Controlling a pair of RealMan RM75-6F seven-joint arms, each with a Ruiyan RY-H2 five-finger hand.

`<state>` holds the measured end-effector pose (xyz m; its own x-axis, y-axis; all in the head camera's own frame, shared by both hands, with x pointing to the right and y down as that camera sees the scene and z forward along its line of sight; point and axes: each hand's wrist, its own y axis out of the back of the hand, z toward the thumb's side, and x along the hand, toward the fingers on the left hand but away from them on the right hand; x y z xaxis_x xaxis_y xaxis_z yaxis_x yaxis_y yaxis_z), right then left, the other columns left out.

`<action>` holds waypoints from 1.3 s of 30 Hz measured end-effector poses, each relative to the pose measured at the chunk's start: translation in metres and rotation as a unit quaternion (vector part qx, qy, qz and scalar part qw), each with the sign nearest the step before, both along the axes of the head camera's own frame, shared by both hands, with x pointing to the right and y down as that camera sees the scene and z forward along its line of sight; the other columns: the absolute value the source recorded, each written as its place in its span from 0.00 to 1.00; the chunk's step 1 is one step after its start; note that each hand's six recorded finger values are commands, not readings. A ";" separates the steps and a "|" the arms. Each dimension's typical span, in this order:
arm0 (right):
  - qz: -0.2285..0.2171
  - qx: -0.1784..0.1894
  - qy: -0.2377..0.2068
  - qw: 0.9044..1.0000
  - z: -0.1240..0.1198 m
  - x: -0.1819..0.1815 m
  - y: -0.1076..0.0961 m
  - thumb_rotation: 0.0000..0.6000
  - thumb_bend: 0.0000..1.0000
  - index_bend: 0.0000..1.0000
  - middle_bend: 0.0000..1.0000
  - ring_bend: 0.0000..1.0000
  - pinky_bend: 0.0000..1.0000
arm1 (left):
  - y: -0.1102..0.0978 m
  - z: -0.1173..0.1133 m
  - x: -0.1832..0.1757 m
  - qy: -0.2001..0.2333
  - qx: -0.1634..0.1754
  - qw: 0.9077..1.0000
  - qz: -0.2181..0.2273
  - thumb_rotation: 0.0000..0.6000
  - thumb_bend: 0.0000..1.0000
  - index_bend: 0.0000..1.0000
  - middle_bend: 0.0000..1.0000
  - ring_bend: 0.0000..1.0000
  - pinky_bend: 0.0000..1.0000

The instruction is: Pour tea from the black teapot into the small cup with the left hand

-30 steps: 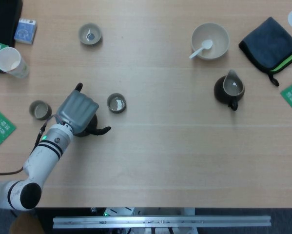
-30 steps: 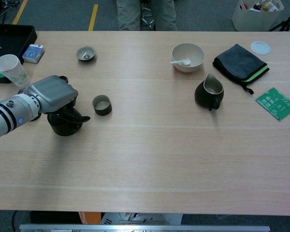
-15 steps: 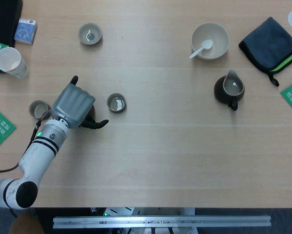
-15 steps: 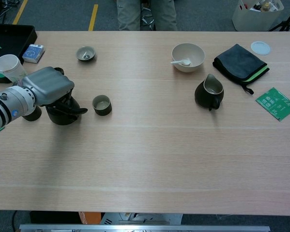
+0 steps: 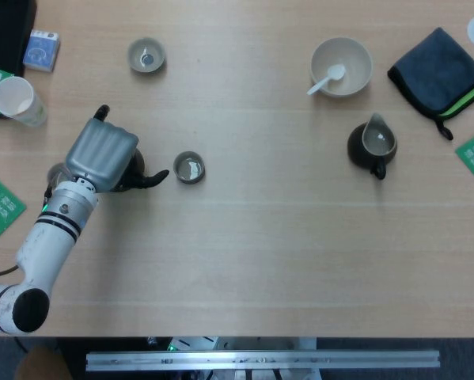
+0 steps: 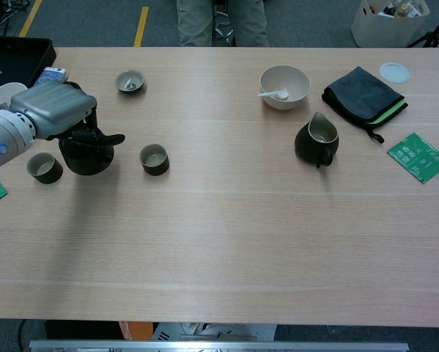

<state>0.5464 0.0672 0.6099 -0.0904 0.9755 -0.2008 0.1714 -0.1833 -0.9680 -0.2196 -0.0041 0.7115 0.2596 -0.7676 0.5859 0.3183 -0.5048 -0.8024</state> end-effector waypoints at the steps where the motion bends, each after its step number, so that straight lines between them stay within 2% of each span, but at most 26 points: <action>1: 0.000 0.000 0.000 1.000 0.000 0.000 0.000 1.00 0.01 0.18 0.20 0.13 0.14 | -0.002 -0.001 -0.002 0.001 0.004 1.000 -0.006 0.07 0.15 0.93 1.00 0.97 0.14; 4: -0.002 0.000 0.001 1.000 -0.001 0.000 0.000 1.00 0.01 0.18 0.20 0.13 0.14 | -0.005 -0.002 -0.004 0.003 0.014 1.000 -0.019 0.37 0.15 0.95 1.00 0.99 0.15; 7: -0.001 0.000 0.002 1.000 -0.001 0.000 0.000 1.00 0.01 0.18 0.20 0.13 0.14 | -0.008 -0.004 -0.006 0.009 0.027 0.999 -0.033 0.50 0.15 0.97 1.00 1.00 0.15; 11: -0.001 0.000 0.001 1.000 -0.001 0.000 0.001 1.00 0.01 0.18 0.20 0.13 0.14 | -0.011 -0.007 -0.007 0.021 0.043 0.998 -0.052 0.56 0.15 0.98 1.00 1.00 0.15; 18: -0.001 0.000 0.002 1.000 -0.002 0.000 0.001 1.00 0.01 0.18 0.20 0.13 0.14 | -0.014 -0.009 -0.010 0.033 0.048 0.995 -0.078 0.35 0.15 0.99 1.00 1.00 0.15; 21: 0.000 0.000 0.002 1.000 -0.001 0.000 0.001 1.00 0.01 0.18 0.20 0.13 0.14 | -0.014 -0.007 -0.012 0.029 0.045 0.995 -0.084 0.20 0.16 0.99 1.00 1.00 0.15; 28: 0.000 0.000 0.004 1.000 -0.002 0.000 0.002 1.00 0.01 0.18 0.20 0.13 0.14 | -0.015 -0.006 -0.014 0.026 0.043 0.994 -0.099 0.02 0.25 0.99 1.00 1.00 0.15; 32: 0.000 0.001 0.004 1.000 -0.002 0.000 0.001 1.00 0.01 0.18 0.20 0.13 0.14 | -0.016 -0.004 -0.014 0.028 0.043 0.993 -0.104 0.01 0.36 0.99 1.00 1.00 0.16; 39: -0.001 0.001 0.005 1.000 -0.003 -0.001 0.001 1.00 0.01 0.18 0.20 0.13 0.14 | -0.018 -0.004 -0.014 0.036 0.053 0.992 -0.105 0.02 0.45 1.00 1.00 1.00 0.17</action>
<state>0.5454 0.0682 0.6070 -0.0911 0.9760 -0.1979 0.1620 -0.1816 -0.9700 -0.2338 -0.0220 0.7077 0.1245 -0.8654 0.4853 0.1552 -0.4661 -0.8710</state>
